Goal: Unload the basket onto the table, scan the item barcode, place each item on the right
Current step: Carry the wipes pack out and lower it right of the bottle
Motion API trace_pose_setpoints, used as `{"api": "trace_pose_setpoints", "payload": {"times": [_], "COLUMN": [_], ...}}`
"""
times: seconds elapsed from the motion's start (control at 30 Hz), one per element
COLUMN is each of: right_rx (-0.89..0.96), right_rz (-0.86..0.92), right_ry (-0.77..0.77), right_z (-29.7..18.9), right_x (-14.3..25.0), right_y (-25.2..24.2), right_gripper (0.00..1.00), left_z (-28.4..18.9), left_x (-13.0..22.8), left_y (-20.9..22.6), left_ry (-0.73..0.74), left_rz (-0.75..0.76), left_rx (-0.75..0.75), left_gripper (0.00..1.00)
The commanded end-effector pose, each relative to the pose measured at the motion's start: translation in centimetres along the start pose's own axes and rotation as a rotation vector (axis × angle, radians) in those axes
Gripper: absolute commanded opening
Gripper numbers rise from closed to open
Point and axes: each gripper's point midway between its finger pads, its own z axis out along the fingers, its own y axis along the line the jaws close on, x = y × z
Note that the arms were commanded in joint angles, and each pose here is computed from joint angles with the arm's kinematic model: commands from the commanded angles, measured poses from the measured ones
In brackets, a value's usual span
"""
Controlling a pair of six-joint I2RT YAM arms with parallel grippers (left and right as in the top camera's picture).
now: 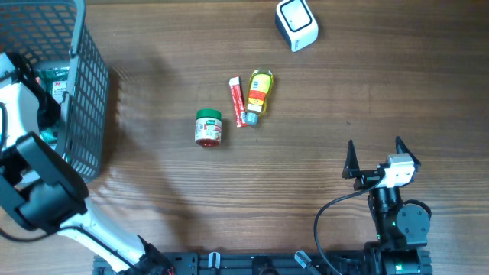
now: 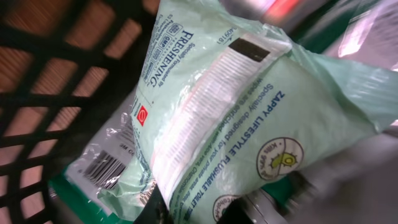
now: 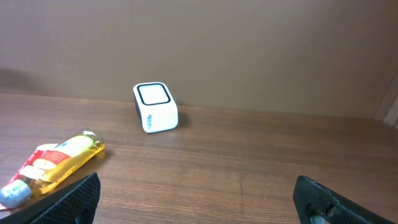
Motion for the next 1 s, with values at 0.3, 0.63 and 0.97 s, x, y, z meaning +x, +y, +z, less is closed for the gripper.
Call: {"api": "trace_pose_setpoints", "payload": {"times": [0.3,0.63,0.97], "right_rx": [0.023,0.023,0.023], "right_rz": [-0.018,-0.017,-0.018], "right_ry": [-0.008,-0.008,-0.008], "right_z": [0.0,0.0,0.0], "right_x": [-0.2,-0.2,-0.2], "right_y": [-0.4,-0.4,-0.4], "right_gripper": [1.0,1.0,1.0], "left_z": [-22.8,-36.2,-33.5], "left_x": [-4.1,2.8,17.4], "left_y": [0.9,-3.4,-20.6], "left_ry": [-0.525,-0.731,-0.253], "left_rz": [-0.127,-0.085,0.098], "left_rx": [0.183,0.393,0.612], "left_gripper": [0.04,0.04,0.04]}}
